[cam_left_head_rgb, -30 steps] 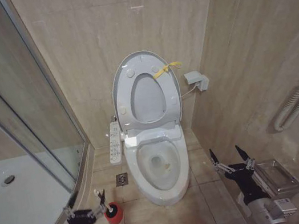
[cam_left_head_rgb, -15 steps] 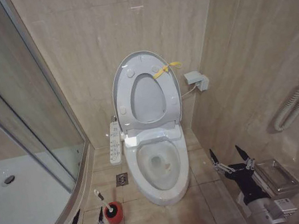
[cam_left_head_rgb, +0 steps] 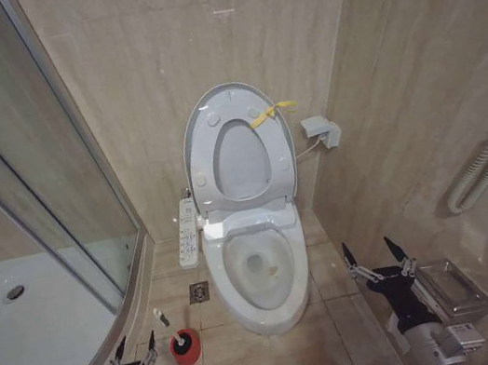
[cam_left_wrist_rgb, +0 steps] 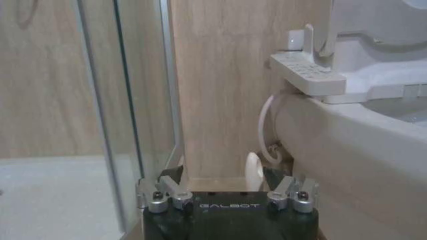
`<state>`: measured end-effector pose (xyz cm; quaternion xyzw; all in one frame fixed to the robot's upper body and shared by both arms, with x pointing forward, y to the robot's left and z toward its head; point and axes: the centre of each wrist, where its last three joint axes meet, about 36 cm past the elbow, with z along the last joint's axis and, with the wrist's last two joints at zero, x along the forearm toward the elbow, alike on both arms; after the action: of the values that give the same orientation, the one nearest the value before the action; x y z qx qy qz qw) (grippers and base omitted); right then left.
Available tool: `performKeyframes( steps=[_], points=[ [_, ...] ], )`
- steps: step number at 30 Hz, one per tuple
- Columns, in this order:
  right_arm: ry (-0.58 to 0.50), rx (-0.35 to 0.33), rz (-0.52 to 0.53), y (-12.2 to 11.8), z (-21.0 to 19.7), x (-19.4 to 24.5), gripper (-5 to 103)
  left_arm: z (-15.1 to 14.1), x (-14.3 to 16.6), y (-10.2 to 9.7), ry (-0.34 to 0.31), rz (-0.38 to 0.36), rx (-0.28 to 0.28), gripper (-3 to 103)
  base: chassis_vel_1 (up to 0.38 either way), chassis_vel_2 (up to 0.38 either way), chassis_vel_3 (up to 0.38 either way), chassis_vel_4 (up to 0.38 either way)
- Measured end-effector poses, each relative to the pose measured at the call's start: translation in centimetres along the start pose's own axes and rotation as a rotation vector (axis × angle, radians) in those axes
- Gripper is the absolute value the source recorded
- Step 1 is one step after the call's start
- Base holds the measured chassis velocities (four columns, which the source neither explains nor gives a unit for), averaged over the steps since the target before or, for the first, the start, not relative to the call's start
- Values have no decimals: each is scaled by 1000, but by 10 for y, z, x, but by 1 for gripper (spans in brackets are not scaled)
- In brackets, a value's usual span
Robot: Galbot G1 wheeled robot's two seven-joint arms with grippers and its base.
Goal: Open the toilet lid, clean the toilet bowl with a toilet brush, close the toilet lid, and flush.
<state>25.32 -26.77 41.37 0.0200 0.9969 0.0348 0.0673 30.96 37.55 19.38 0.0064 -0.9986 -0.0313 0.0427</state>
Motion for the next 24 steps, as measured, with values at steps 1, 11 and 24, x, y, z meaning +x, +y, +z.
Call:
performKeyframes(
  steps=[1,11,24],
  points=[
    [0,0,0,0,0,0,100,4,-5,2,0,10,0,80,0,0,0,0],
    [0,0,0,0,0,0,100,20,-32,2,-6,85,-4,82,0,0,0,0],
    [0,0,0,0,0,0,100,28,-60,7,-28,85,-9,79,0,0,0,0]
  ],
)
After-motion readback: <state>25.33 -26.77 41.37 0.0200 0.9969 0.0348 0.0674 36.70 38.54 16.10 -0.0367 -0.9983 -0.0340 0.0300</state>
